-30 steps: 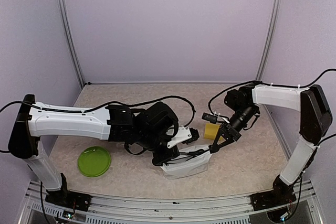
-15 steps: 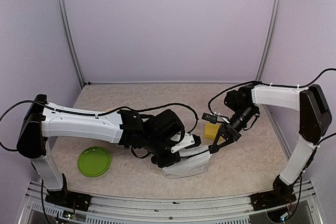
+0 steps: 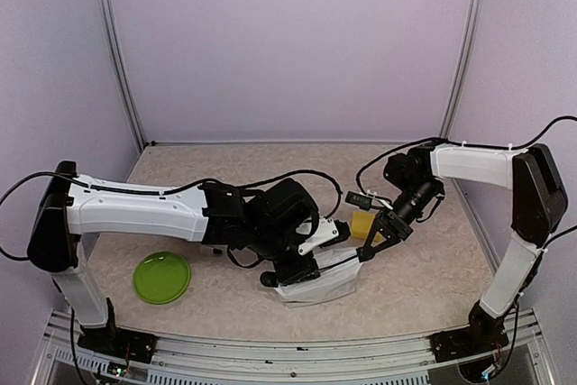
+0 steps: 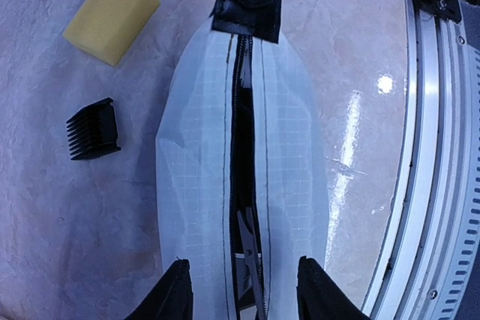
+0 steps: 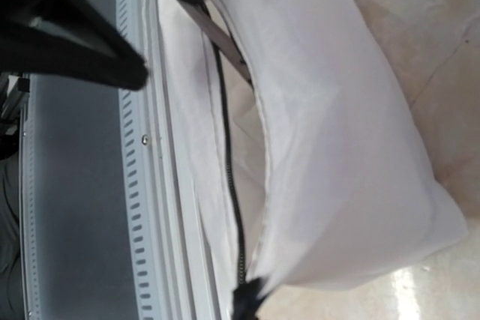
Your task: Sort the hair-cutting tools
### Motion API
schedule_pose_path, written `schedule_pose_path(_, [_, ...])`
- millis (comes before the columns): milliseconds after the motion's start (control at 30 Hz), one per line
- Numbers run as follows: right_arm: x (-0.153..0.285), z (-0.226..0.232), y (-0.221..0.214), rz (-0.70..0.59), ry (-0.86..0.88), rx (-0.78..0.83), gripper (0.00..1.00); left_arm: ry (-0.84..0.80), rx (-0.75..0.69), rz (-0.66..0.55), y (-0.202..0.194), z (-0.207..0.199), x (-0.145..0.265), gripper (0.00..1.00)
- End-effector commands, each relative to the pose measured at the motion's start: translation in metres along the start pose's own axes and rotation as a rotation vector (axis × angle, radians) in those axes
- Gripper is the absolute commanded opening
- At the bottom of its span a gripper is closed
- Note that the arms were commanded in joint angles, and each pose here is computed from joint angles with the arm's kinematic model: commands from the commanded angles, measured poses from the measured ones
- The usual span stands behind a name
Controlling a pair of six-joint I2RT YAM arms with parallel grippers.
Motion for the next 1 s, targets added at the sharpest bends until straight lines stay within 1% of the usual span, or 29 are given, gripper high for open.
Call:
schedule_pose_path(0, [0.005,0.003,0.007,-0.027,0.021,0.021,0.06,0.035,0.153,-0.110,0.008,0.023,0.041,0.48])
schedule_pose_path(67, [0.005,0.003,0.006,-0.024,0.014,0.023,0.06,0.017,0.265,-0.105,-0.007,0.034,0.054,0.48])
schedule_pose_path(200, [0.011,0.006,0.006,-0.018,-0.045,0.058,0.14,-0.030,0.467,-0.079,-0.053,0.039,0.072,0.48])
schedule_pose_path(233, [0.015,0.007,0.009,-0.022,-0.077,0.081,0.19,-0.050,0.535,-0.082,-0.067,0.042,0.074,0.48])
schedule_pose_path(300, [0.025,0.011,0.016,-0.041,-0.176,0.143,0.33,-0.117,0.651,-0.115,-0.086,0.040,0.078,0.48])
schedule_pose_path(333, [0.032,0.014,0.021,-0.055,-0.224,0.182,0.38,-0.150,0.701,-0.139,-0.093,0.037,0.079,0.48])
schedule_pose_path(400, [0.044,0.022,0.030,-0.077,-0.303,0.257,0.42,-0.219,0.781,-0.195,-0.100,0.030,0.077,0.49])
schedule_pose_path(467, [0.049,0.029,0.038,-0.087,-0.354,0.321,0.43,-0.292,0.827,-0.246,-0.101,0.024,0.073,0.48])
schedule_pose_path(533, [0.043,0.038,0.046,-0.078,-0.377,0.395,0.40,-0.334,0.867,-0.257,-0.102,0.019,0.068,0.48])
schedule_pose_path(667, [0.016,0.054,0.064,-0.029,-0.430,0.549,0.27,-0.342,0.908,-0.229,-0.114,0.013,0.057,0.48])
schedule_pose_path(767, [-0.009,0.063,0.078,0.013,-0.408,0.620,0.20,-0.393,0.918,-0.251,-0.116,0.010,0.051,0.48])
schedule_pose_path(867, [-0.035,0.070,0.084,0.035,-0.392,0.684,0.18,-0.405,0.925,-0.271,-0.114,0.010,0.049,0.47])
schedule_pose_path(967, [-0.062,0.068,0.081,0.087,-0.440,0.739,0.19,-0.429,0.932,-0.285,-0.112,0.010,0.046,0.47])
Point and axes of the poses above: each gripper's point midway between its finger pads, its own x axis back along the fingers, its own z axis along the line the jaws close on, y = z × x, the point moved 8 cm from there along x, back along the fingers, and after that the axes turned 13 degrees about -x, right-handed, at the moved point
